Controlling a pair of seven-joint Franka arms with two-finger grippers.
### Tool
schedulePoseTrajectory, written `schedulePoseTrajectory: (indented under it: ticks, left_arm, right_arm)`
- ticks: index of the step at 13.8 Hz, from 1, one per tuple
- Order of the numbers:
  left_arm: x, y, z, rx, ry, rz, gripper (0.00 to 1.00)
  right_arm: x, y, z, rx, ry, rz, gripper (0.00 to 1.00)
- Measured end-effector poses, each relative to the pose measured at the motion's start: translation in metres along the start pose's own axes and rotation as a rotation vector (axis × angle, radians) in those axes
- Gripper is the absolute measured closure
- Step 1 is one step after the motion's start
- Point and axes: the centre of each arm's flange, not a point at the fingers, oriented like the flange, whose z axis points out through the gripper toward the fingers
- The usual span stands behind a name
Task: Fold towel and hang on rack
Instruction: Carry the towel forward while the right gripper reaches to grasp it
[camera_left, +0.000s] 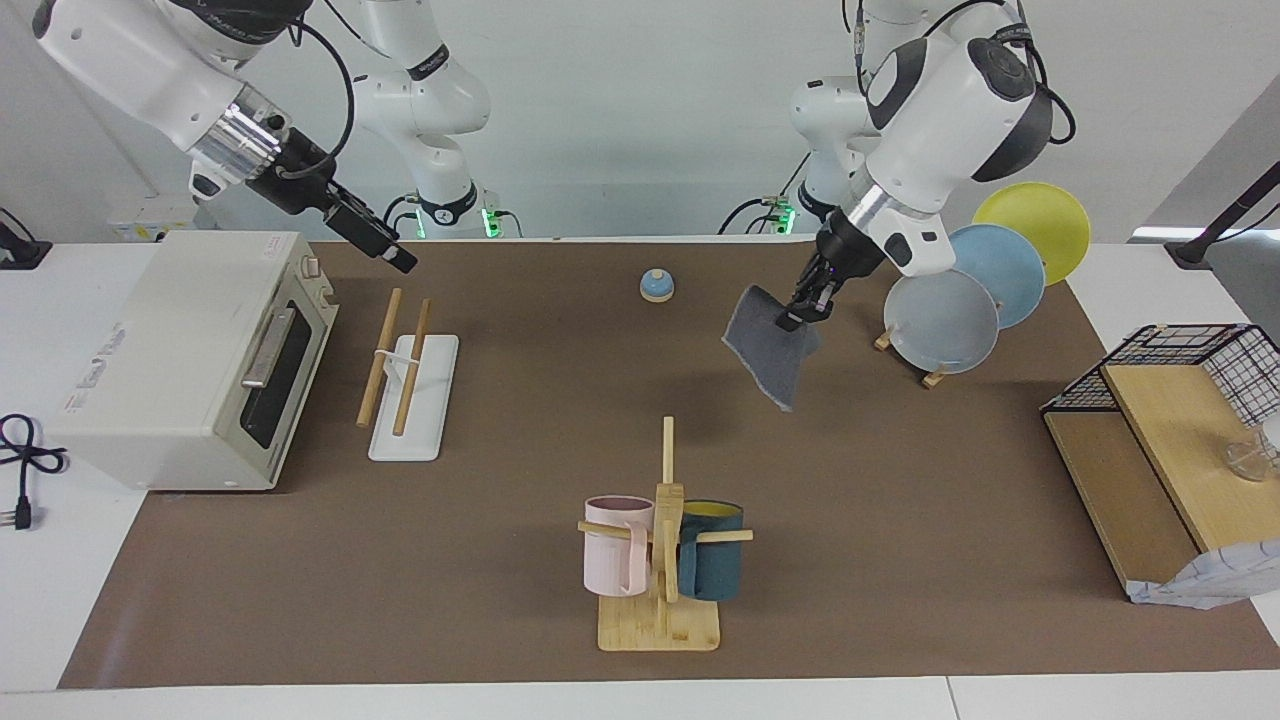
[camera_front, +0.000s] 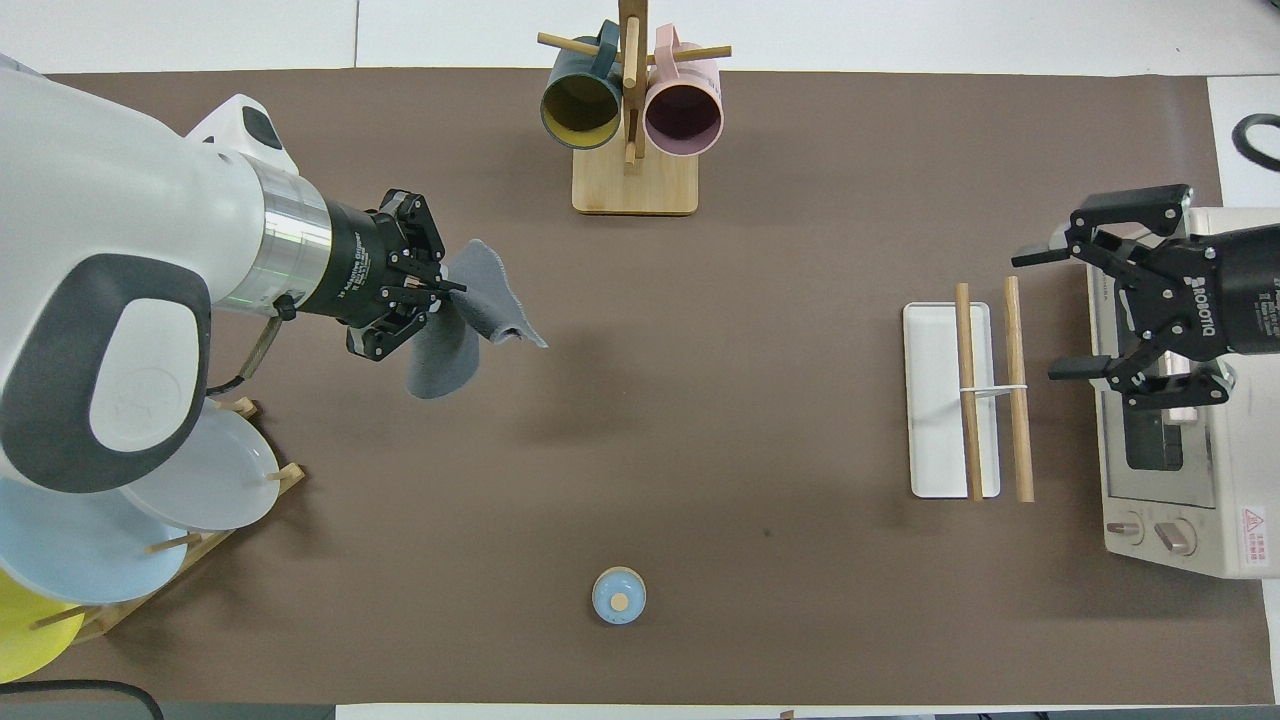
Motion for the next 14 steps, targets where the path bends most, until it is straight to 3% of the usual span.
schedulePoseTrajectory:
  ticks: [3,6,10,14]
  left_arm:
    - [-0.042,-0.002,-0.009,-0.059,-0.078,-0.218,0.98]
    - [-0.083,-0.006,-0.009,-0.096,-0.123,-0.385,0.98]
    - [-0.135,-0.02,0.014,-0.14,-0.175,-0.481,0.98]
    - [-0.159,-0.049,0.038,-0.168,-0.193,-0.543,0.98]
  right_arm:
    - [-0.013,-0.004,0.015,0.061,-0.067,0.136,0.0]
    - [-0.049,-0.012,0.07,0.118,-0.041,0.199,0.0]
    - [-0.101,-0.023,0.131,0.177,-0.012,0.246,0.0]
    - [-0.118,-0.024,0.154,0.178,-0.01,0.231,0.0]
